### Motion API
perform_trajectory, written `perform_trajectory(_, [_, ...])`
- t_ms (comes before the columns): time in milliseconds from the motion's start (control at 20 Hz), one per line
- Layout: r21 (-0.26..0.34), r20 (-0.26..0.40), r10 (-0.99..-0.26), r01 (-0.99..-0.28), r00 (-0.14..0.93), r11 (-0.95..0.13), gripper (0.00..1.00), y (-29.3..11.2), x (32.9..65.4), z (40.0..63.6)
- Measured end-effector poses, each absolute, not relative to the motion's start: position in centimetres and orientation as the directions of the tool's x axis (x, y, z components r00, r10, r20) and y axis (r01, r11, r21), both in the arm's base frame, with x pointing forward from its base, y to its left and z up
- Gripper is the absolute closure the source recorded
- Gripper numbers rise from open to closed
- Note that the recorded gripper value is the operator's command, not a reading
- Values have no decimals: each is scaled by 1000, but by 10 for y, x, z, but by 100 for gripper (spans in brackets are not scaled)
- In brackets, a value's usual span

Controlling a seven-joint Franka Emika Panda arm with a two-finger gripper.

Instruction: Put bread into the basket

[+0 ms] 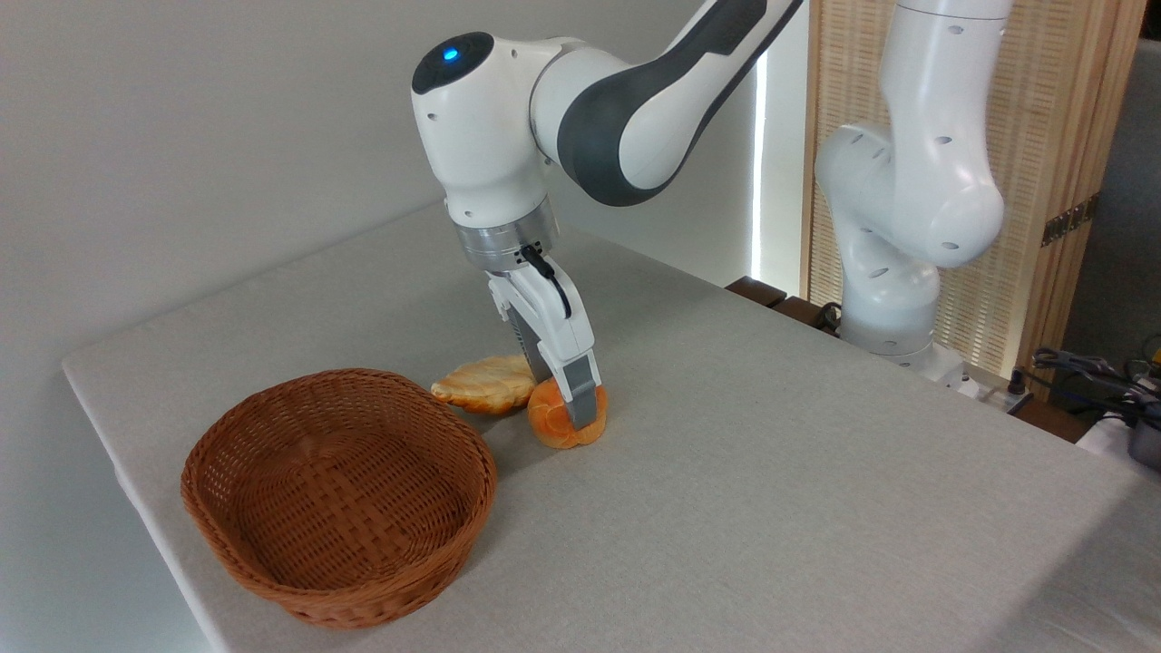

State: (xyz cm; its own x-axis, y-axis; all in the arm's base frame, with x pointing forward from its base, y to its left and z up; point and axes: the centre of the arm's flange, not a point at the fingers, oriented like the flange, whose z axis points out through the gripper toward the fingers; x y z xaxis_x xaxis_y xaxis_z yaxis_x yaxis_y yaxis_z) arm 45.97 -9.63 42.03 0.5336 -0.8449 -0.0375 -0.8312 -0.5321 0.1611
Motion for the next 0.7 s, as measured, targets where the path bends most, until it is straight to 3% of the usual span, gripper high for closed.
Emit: perform_trajectory(700, [163,-50,-848,-834,527,-528,0,-96,460,415])
